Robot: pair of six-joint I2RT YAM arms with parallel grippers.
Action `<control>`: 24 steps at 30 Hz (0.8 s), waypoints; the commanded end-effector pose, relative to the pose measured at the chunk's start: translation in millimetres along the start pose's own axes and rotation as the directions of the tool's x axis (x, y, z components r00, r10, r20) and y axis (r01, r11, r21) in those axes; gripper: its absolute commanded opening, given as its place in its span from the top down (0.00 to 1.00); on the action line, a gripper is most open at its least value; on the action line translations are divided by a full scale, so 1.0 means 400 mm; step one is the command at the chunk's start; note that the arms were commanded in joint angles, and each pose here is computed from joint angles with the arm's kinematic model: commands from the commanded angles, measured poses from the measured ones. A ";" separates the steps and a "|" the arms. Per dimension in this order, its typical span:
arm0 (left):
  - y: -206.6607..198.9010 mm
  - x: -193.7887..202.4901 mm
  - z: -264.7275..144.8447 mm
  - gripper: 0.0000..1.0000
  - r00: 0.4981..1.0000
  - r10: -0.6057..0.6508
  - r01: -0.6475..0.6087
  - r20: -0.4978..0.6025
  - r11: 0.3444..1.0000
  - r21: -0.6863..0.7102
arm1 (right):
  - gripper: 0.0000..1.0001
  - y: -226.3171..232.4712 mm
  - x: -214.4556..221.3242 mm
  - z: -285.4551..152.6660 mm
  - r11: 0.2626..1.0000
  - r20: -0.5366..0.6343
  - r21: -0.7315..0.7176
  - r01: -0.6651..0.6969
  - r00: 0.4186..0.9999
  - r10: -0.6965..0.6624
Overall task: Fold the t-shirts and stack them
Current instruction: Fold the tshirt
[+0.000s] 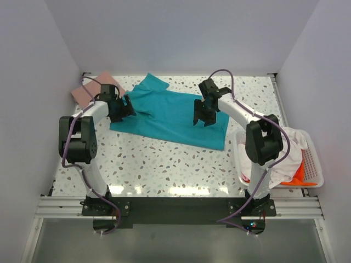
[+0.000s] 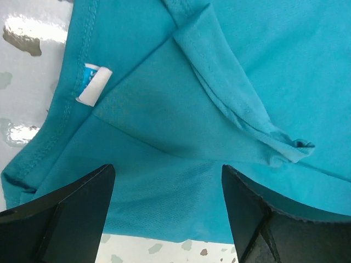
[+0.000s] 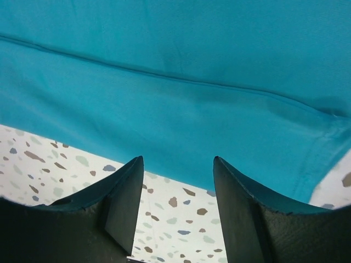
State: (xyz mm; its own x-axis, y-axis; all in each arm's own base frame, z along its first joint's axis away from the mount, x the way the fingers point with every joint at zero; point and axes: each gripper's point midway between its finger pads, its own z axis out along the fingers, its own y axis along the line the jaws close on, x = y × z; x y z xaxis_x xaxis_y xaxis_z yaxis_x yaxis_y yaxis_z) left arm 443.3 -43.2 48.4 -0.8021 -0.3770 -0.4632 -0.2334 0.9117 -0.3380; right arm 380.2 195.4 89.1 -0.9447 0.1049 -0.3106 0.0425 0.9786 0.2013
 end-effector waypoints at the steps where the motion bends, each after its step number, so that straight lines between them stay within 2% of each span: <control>1: -0.013 -0.040 0.000 0.16 0.997 -0.026 0.022 0.068 0.997 0.068 | 0.43 0.013 -0.006 0.047 0.999 0.006 -0.049 -0.020 1.000 0.020; 14: 0.089 0.071 0.023 0.16 0.997 -0.057 0.057 0.045 0.998 0.015 | 0.43 -0.074 0.158 0.187 1.000 -0.157 0.018 0.006 0.988 -0.003; 24: 0.146 0.182 -0.042 0.15 0.993 -0.121 0.119 -0.013 0.989 -0.092 | 0.43 -0.103 0.283 0.147 0.997 -0.263 0.051 0.054 0.964 -0.038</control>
State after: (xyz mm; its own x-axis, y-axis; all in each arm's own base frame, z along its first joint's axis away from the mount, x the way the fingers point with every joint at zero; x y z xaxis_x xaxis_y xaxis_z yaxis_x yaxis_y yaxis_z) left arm 402.1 -24.2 30.2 -0.7388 -0.4440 -0.5070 -0.2734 0.8850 -0.3768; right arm 346.2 190.7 19.6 -0.9686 0.0804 -0.2352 0.0271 0.9748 0.2216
